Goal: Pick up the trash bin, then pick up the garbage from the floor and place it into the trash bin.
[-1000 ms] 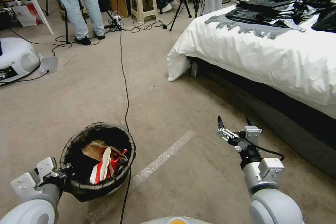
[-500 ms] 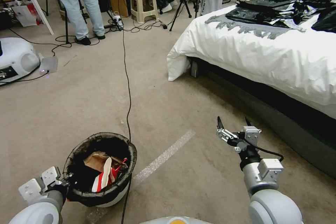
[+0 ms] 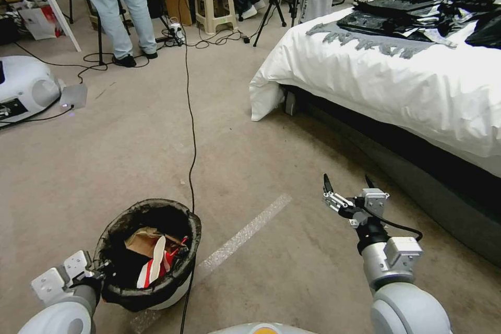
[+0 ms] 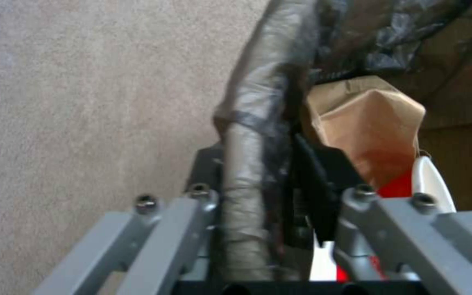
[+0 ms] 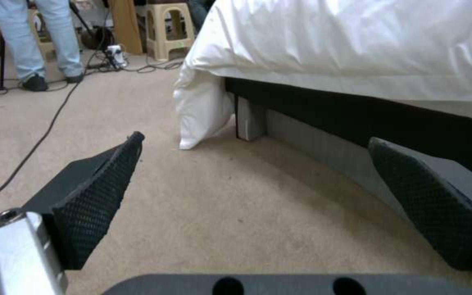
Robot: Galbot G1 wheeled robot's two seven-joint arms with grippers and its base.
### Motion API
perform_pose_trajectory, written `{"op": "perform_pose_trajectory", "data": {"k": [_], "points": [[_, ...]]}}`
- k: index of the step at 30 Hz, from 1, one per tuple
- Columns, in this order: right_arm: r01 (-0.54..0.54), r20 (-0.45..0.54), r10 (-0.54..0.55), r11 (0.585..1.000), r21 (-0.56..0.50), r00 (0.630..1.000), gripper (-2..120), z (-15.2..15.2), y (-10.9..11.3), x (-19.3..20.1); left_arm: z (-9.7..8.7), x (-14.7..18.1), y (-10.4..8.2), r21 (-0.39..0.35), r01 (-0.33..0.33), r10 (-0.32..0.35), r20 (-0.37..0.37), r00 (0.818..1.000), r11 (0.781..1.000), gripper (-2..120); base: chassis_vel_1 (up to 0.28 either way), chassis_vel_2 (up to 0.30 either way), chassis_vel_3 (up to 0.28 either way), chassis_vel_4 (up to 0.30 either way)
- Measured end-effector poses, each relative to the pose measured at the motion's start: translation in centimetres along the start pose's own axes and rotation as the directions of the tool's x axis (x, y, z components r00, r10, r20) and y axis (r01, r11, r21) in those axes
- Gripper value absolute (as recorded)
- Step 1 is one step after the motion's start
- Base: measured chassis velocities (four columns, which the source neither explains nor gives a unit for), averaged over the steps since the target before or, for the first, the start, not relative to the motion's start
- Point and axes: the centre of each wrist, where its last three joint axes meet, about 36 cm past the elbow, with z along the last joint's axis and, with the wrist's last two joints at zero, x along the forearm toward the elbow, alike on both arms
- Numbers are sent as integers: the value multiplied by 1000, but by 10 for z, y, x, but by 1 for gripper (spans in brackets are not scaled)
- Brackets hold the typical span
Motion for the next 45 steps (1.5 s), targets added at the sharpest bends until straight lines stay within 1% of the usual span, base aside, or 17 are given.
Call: {"op": "perform_pose_trajectory", "data": {"k": [6,8,10,11,14,17,18,29,33,35,36,38,39,40,42,43,45], "points": [[0,2,0,1000,2,1000,100,0,0,0,3,-1,-2,-12,6,-6,0,1000,1000,57,0,0,0,0],[0,2,0,1000,2,1000,100,0,-1,0,3,0,-2,-14,5,-5,1,1000,1000,60,0,0,0,0],[1,2,-1,1000,3,1000,100,-1,-1,0,1,3,-5,-19,8,-8,12,1000,1000,70,0,0,0,0],[1,2,-1,1000,3,1000,100,-1,-1,0,1,3,-5,-19,8,-8,12,1000,1000,70,0,0,0,0],[2,2,-2,1000,2,1000,100,-1,0,-1,-4,11,-8,-28,6,-5,39,999,1000,86,0,0,0,0],[3,2,-3,1000,1,1000,100,-1,0,-1,-7,15,-10,-32,3,-2,51,999,999,91,0,0,0,0],[4,2,-4,1000,0,1000,100,0,1,-1,-11,18,-12,-36,4,-2,65,998,999,98,0,0,0,0],[6,0,-6,1000,1,1000,100,0,1,0,-30,35,-14,-74,20,-9,149,989,997,100,0,0,0,0],[6,2,-6,1000,1,1000,100,-1,1,0,-39,45,-11,-116,30,-5,212,977,993,100,0,0,0,0],[6,4,-6,1000,1,1000,100,-2,1,0,-44,52,-8,-148,20,23,281,960,989,100,0,0,0,0],[6,4,-6,1000,1,1000,100,-2,1,0,-44,52,-8,-148,20,23,281,960,989,100,0,0,0,0],[6,11,-6,1000,4,1000,100,-4,2,0,-48,57,-3,-215,-12,101,409,907,977,100,0,0,0,0],[6,20,-7,1000,10,1000,100,-4,3,1,-48,57,0,-256,-25,153,496,855,966,100,0,0,0,0],[6,20,-7,1000,10,1000,100,-4,3,1,-48,57,0,-256,-25,153,496,855,966,100,0,0,0,0],[8,43,-9,1000,25,999,100,-4,4,3,-45,59,4,-312,-45,225,570,790,949,100,0,0,0,0],[8,43,-9,1000,25,999,100,-4,4,3,-45,59,4,-312,-45,225,570,790,949,100,0,0,0,0],[8,72,-11,999,37,997,100,-1,5,7,-40,62,7,-361,-44,275,618,736,932,100,0,0,0,0]]}}
